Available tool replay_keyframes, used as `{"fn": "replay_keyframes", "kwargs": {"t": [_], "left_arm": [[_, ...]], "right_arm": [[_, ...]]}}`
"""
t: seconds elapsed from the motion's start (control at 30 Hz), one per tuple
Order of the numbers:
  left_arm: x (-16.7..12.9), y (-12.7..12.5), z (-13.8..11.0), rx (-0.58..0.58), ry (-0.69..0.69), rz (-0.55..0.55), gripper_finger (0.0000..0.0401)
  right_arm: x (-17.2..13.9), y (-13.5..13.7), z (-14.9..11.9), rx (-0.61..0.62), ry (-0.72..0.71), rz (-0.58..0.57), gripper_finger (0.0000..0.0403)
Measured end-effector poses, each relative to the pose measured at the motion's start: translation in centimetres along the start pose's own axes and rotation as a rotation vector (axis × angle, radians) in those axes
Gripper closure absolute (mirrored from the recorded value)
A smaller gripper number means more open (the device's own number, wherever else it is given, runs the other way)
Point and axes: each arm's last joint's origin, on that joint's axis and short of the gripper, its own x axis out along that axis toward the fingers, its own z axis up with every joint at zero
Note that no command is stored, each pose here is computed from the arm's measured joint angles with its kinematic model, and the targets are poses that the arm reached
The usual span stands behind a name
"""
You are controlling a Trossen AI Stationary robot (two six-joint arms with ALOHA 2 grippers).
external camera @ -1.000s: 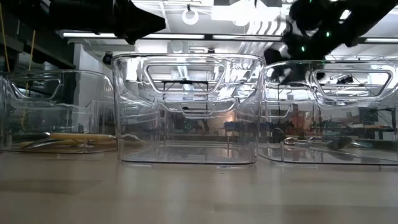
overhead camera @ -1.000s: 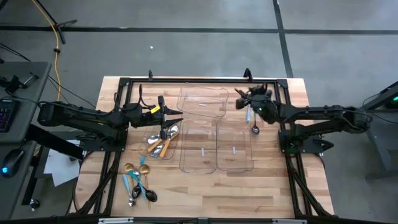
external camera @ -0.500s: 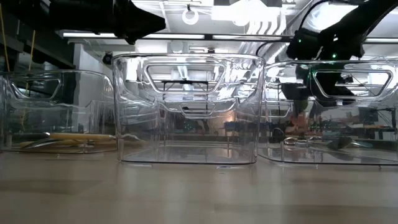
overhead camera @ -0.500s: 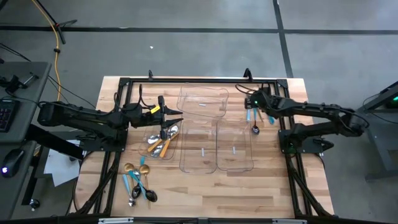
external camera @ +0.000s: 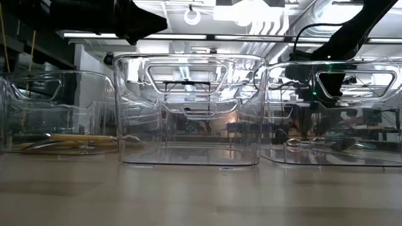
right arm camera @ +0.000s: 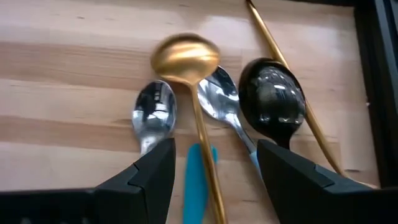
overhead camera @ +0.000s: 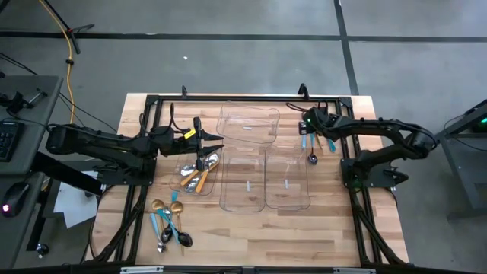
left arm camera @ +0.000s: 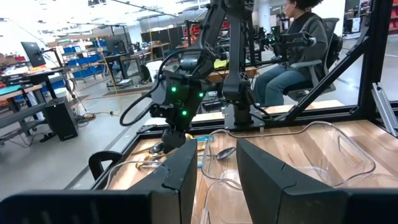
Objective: Sort silverware by color (type)
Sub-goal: Put the gold spoon into the top transparent bin
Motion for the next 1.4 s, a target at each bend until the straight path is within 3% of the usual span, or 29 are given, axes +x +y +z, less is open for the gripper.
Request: {"fn": "replay_keyframes", "kwargs": {"t": [0.2, 0.53, 0.93, 1.23, 1.4], "left_arm": [[0.0, 0.0, 0.0, 0.0, 0.0, 0.0, 0.0298], [0.0, 0.0, 0.0, -0.002, 0.0, 0.0, 0.0298], [0.0, 0.0, 0.0, -0.006, 0.0, 0.0, 0.0298], [0.0, 0.0, 0.0, -0.006, 0.0, 0.0, 0.0298], [0.0, 0.0, 0.0, -0.006, 0.001, 0.0, 0.0298]], "right_arm": [[1.0, 0.3, 0.0, 0.01, 0.002, -0.005, 0.0201], [2.8, 0.5, -0.1, 0.004, 0.005, -0.042, 0.0276], [3.1, 0.7, -0.1, -0.003, 0.009, -0.024, 0.0324], [3.1, 0.7, -0.2, -0.037, 0.008, -0.033, 0.0393], [3.1, 0.7, -0.1, -0.042, -0.002, -0.024, 0.0391]]}}
